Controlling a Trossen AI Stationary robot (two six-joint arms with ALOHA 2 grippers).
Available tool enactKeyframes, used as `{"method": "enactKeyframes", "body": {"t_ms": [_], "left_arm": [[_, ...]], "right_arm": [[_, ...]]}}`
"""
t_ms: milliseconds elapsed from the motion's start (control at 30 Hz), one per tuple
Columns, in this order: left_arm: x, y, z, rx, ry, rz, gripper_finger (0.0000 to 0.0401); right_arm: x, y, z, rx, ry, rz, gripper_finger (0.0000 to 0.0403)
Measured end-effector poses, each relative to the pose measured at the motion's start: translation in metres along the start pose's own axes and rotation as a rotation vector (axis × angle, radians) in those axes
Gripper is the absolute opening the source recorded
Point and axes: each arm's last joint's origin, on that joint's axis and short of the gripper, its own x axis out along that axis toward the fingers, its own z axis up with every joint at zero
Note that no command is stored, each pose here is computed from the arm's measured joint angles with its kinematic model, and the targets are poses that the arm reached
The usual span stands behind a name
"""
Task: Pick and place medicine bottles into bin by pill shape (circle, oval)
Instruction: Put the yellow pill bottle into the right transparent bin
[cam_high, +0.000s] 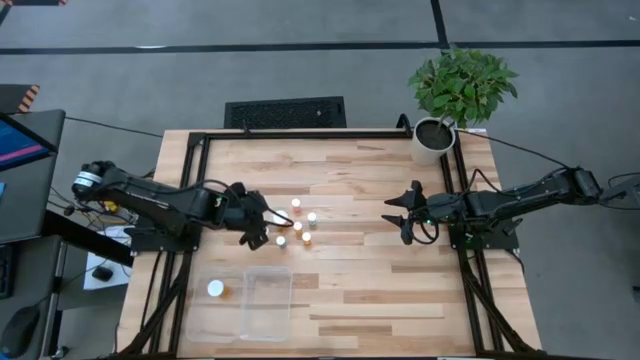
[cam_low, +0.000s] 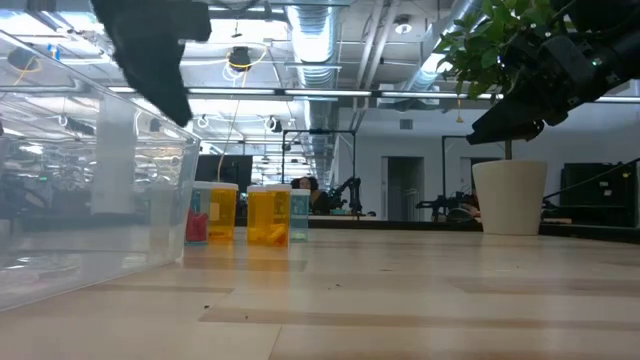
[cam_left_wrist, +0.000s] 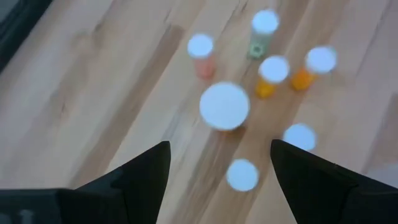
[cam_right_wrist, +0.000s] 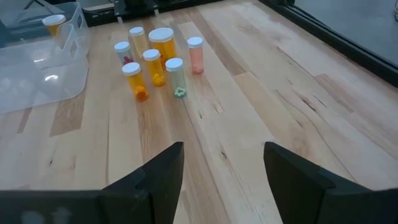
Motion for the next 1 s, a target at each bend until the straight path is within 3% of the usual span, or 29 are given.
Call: {"method": "enactKeyframes", "body": {"t_ms": [200, 467, 733, 1000], "left_arm": [[0.018, -0.004, -0.011, -0.005, -0.002, -0.064, 0.0271], [0.030, -0.001, -0.025, 0.003, 0.028, -0.039, 0.0271], [0.032, -0.003, -0.023, -0.006, 0.001, -0.060, 0.0271], [0.047, -0.009, -0.026, 0.036, 0.058, -0.024, 0.0271]], "right_arm": [[0.000, 0.000, -0.001, -0.003, 0.008, -0.002, 0.0234], [0.000, 0.000, -0.001, -0.005, 0.014, -0.003, 0.0234], [0.000, 0.000, -0.001, -0.005, 0.014, -0.003, 0.0234], [0.000, -0.001, -0.002, -0.007, 0.024, -0.006, 0.0234]]}}
